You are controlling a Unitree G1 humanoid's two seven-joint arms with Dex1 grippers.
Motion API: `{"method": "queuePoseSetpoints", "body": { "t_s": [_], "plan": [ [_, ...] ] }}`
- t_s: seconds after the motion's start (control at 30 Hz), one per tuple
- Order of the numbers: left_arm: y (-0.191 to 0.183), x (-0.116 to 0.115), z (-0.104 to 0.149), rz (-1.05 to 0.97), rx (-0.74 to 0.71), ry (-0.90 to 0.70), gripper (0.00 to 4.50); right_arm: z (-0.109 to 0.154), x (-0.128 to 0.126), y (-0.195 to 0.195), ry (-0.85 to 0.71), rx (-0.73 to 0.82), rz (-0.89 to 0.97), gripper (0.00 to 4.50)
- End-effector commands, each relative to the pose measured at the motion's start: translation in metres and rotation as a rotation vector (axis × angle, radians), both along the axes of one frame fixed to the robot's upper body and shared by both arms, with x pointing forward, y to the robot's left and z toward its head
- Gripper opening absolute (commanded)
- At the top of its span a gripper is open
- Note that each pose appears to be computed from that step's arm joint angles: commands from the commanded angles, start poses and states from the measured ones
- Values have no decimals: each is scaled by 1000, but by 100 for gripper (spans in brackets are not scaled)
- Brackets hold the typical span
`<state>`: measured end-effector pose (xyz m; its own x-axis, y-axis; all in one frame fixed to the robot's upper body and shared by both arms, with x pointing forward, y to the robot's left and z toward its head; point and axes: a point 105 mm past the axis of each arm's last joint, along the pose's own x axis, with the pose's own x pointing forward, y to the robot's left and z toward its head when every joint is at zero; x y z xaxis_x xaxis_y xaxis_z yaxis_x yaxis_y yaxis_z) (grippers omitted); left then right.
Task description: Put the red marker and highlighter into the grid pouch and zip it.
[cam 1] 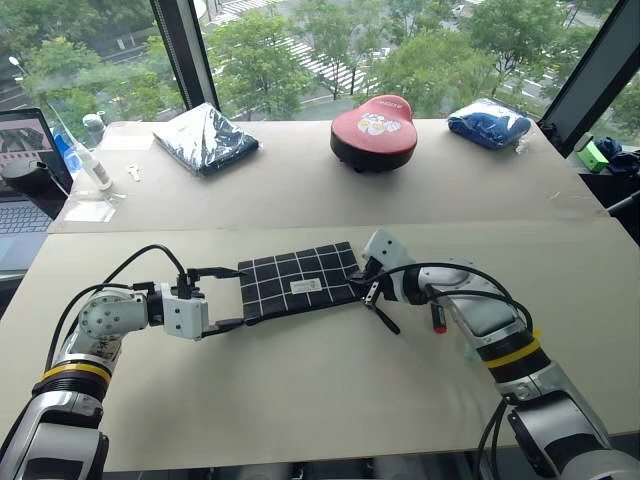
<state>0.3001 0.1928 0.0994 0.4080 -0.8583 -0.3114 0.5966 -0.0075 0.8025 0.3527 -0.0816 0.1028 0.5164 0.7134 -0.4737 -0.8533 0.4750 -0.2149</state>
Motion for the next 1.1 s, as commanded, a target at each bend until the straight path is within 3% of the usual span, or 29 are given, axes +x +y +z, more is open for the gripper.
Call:
{"method": "queuePoseSetpoints", "body": {
  "t_s": [0.03,0.4,0.53,0.83,1.1],
  "plan": [
    [-16,-7,-13,-70,34,17,450,2,-2,-1,-4,7,-9,8],
    [-37,-7,-12,-121,-2,-21,450,1,-4,0,8,20,-8,8],
    [-34,-5,-15,-107,0,8,348,2,-4,-2,10,26,-15,0],
    [-33,-2,-10,-105,-6,-2,19,2,-5,-4,12,29,-17,0],
    [-38,0,-5,-83,-76,30,4,2,-7,-5,32,39,-21,0]
  ]
}}
